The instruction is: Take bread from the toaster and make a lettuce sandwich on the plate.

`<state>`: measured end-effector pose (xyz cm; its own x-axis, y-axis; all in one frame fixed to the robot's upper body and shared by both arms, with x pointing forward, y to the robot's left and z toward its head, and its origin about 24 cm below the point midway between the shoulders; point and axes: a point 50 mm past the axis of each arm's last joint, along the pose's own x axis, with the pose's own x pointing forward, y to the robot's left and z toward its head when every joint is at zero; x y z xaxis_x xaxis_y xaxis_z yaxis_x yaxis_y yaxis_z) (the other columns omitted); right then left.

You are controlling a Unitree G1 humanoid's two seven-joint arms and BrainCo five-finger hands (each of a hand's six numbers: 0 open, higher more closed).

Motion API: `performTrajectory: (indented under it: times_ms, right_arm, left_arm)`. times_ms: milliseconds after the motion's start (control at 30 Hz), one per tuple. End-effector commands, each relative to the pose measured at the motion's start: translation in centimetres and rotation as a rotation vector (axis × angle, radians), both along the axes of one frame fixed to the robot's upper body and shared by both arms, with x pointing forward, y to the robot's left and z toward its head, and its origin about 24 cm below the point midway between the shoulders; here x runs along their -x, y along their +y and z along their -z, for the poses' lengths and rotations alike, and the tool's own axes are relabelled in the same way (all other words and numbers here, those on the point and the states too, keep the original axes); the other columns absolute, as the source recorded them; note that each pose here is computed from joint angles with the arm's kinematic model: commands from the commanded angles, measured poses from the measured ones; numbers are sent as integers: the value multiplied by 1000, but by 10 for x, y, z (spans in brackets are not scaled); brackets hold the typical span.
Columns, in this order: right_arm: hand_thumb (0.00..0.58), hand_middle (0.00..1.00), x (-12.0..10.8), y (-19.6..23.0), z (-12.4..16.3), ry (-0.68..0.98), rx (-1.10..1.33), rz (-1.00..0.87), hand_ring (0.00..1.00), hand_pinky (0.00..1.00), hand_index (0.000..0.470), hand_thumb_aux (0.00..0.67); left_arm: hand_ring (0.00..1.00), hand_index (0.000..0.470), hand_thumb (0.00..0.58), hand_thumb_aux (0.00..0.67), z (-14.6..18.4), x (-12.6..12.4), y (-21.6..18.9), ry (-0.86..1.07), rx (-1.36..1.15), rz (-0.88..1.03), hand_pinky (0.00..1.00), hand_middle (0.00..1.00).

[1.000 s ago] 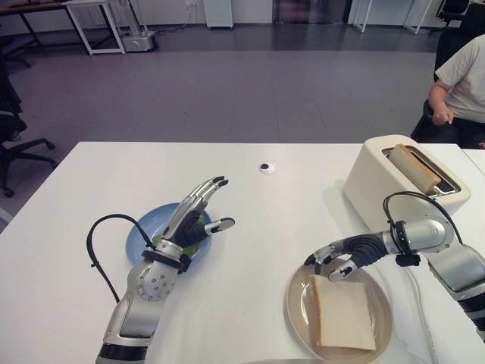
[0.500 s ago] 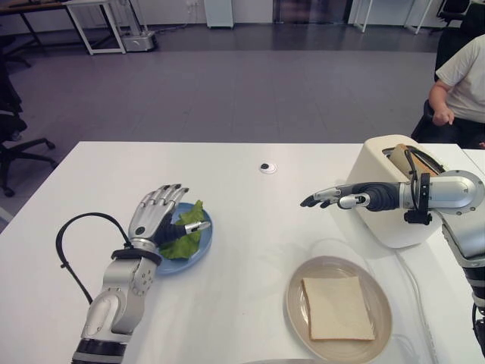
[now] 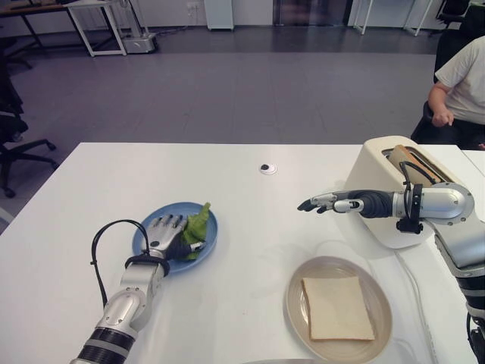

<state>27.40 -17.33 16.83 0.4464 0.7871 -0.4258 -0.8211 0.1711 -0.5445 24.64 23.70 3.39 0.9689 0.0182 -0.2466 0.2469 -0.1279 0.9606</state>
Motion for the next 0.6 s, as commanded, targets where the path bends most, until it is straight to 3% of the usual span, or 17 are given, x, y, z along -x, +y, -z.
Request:
performTrajectory:
  times_ms: [33, 367, 467, 600]
  right_arm:
    - [0, 0, -1, -2, 6, -3, 34, 22, 0, 0, 0, 0]
    - [0, 0, -3, -6, 18, 3, 48, 76, 0, 0, 0, 0]
    - [0, 0, -6, -7, 17, -10, 38, 100, 0, 0, 0, 0]
    - [0, 0, -9, -5, 16, -22, 25, 108, 0, 0, 0, 0]
  left_arm:
    - [0, 470, 580, 670, 5, 5, -6, 9, 46, 53, 0, 0]
    - [0, 470, 580, 670, -100, 7, -46, -539, 352, 209, 0, 0]
    - [0, 470, 580, 670, -112, 14, -75, -549, 414, 305, 0, 0]
    - [0, 470, 580, 670, -101, 18, -100, -459, 407, 367, 0, 0]
